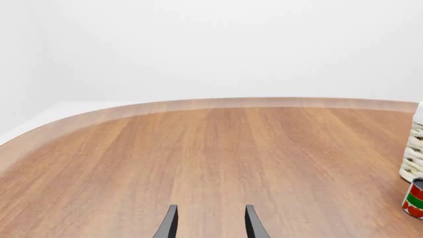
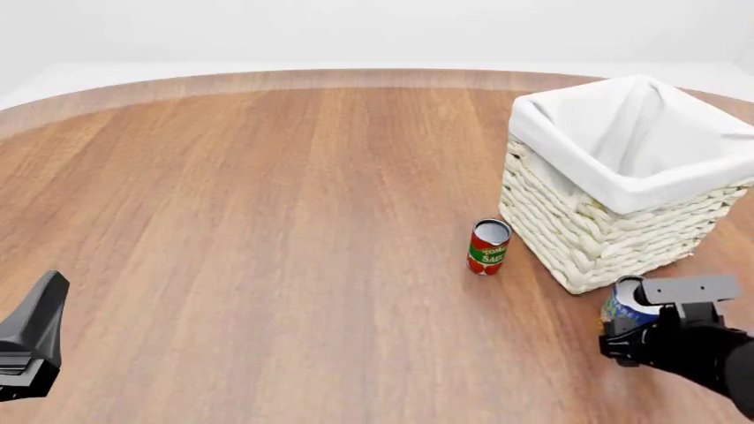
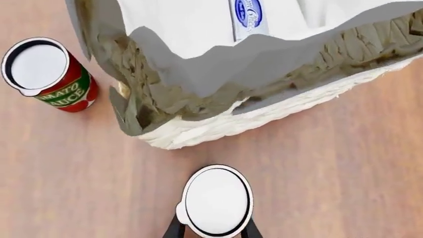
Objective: Pick up the alphabet soup and the cream cheese box, and put them in the basket.
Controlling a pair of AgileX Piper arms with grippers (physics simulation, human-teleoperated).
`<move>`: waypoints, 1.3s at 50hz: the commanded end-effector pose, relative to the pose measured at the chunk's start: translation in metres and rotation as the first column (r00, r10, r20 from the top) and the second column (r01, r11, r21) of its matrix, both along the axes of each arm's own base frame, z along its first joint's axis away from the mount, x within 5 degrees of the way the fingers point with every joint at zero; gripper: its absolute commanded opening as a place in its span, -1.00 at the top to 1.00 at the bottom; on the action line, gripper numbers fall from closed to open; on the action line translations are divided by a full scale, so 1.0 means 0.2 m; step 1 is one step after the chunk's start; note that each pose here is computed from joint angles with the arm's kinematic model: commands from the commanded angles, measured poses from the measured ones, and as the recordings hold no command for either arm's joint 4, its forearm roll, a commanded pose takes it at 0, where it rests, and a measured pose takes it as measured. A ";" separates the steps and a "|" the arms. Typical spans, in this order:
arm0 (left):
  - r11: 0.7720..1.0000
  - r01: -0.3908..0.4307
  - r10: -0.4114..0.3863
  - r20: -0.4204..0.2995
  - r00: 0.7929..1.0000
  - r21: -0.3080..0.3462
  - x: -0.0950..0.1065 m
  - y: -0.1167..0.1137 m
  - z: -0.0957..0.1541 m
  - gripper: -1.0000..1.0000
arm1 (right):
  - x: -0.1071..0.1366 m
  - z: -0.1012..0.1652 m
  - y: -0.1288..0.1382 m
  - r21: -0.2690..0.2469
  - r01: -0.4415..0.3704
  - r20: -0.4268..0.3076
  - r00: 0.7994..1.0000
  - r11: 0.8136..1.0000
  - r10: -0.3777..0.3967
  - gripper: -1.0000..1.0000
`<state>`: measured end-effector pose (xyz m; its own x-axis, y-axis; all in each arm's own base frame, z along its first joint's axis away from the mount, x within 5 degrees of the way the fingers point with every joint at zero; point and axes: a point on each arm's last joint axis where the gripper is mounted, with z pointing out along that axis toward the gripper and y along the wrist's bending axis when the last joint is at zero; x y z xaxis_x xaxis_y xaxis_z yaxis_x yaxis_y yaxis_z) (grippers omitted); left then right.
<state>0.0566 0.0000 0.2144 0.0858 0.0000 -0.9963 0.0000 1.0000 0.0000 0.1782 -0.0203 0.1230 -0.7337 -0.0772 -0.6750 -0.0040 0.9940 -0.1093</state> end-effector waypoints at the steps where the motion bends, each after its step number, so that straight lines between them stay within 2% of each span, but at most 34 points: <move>1: 1.000 0.000 0.000 0.000 1.000 0.000 0.00 0.00 0.00 -1.00 | -0.03 0.00 0.02 0.013 -0.008 0.007 1.000 1.000 0.008 1.00; 7: 1.000 0.000 0.000 0.000 1.000 0.000 0.00 0.00 0.00 -1.00 | -0.04 0.01 0.03 0.015 -0.007 0.014 1.000 1.000 0.007 1.00; 37: 1.000 0.000 0.000 0.000 1.000 0.000 0.00 0.00 0.00 -1.00 | -0.13 0.22 0.03 -0.002 -0.022 0.044 0.999 1.000 0.022 1.00; 41: 1.000 0.000 0.000 0.000 1.000 0.000 0.00 0.00 0.00 -1.00 | -0.15 0.20 0.04 0.003 -0.020 0.046 0.999 1.000 0.020 1.00; 65: 1.000 0.000 0.000 0.000 1.000 0.000 0.00 0.00 0.00 -1.00 | -0.18 0.46 0.02 -0.024 -0.014 0.088 0.996 1.000 0.016 1.00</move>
<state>0.0566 0.0000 0.2144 0.0858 0.0000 -0.9963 0.0000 1.0000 0.0000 0.1448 -0.0150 0.1920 -0.6901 -0.1249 -0.7128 -0.0314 0.9892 -0.1429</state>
